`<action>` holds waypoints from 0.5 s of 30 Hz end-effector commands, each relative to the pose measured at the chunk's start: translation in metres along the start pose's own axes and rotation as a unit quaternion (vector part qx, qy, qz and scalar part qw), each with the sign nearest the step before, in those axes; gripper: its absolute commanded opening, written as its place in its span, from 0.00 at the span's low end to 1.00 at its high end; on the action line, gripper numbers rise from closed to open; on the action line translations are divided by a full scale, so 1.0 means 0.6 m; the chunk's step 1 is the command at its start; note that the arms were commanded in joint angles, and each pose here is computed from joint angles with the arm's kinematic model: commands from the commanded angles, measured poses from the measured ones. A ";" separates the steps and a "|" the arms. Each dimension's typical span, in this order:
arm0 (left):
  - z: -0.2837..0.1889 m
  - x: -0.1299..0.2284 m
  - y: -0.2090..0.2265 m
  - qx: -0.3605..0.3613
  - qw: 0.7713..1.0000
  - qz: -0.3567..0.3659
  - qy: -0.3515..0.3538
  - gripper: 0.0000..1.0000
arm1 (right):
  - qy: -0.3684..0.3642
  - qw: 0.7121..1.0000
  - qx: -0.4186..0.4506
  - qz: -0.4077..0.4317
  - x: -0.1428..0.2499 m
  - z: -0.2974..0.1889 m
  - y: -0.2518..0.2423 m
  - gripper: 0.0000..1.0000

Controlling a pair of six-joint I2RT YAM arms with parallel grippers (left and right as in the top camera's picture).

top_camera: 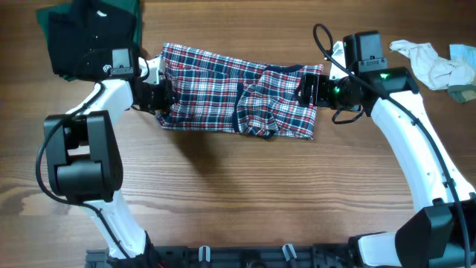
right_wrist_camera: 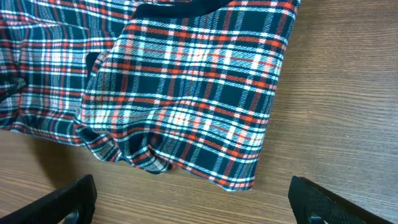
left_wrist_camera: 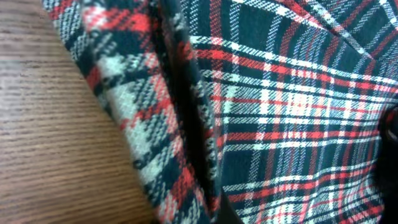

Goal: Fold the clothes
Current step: 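Fold the left end rightward over the bundle with the left gripper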

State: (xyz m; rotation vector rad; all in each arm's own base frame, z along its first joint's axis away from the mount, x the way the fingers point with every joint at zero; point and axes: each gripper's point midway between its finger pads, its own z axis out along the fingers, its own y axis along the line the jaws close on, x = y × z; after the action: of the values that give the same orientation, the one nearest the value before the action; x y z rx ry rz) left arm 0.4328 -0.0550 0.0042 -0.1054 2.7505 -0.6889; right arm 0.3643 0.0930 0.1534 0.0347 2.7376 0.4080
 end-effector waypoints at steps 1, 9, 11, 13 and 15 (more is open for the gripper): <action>-0.024 -0.003 -0.028 0.010 1.000 0.010 -0.007 0.04 | -0.010 1.000 -0.010 -0.010 -0.006 -0.012 0.009 1.00; -0.142 -0.041 -0.155 0.034 0.992 0.082 -0.092 0.04 | -0.024 0.998 0.062 0.020 -0.014 -0.010 -0.034 1.00; -0.140 -0.029 -0.199 0.043 0.989 0.110 -0.089 0.04 | -0.020 0.998 0.064 0.020 -0.013 -0.005 -0.035 1.00; -0.123 -0.007 -0.243 0.056 0.987 0.132 -0.072 0.04 | -0.017 0.997 0.068 0.021 -0.012 -0.001 -0.039 1.00; -0.107 0.017 -0.285 0.069 0.985 0.146 -0.056 0.04 | -0.015 0.997 0.074 0.022 -0.011 0.002 -0.043 1.00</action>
State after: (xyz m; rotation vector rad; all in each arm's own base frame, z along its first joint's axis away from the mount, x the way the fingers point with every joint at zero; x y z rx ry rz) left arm 0.4175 -0.1408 0.1291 0.2042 2.5311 -0.7115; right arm 0.3684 0.0745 0.1504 0.1054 2.7338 0.2640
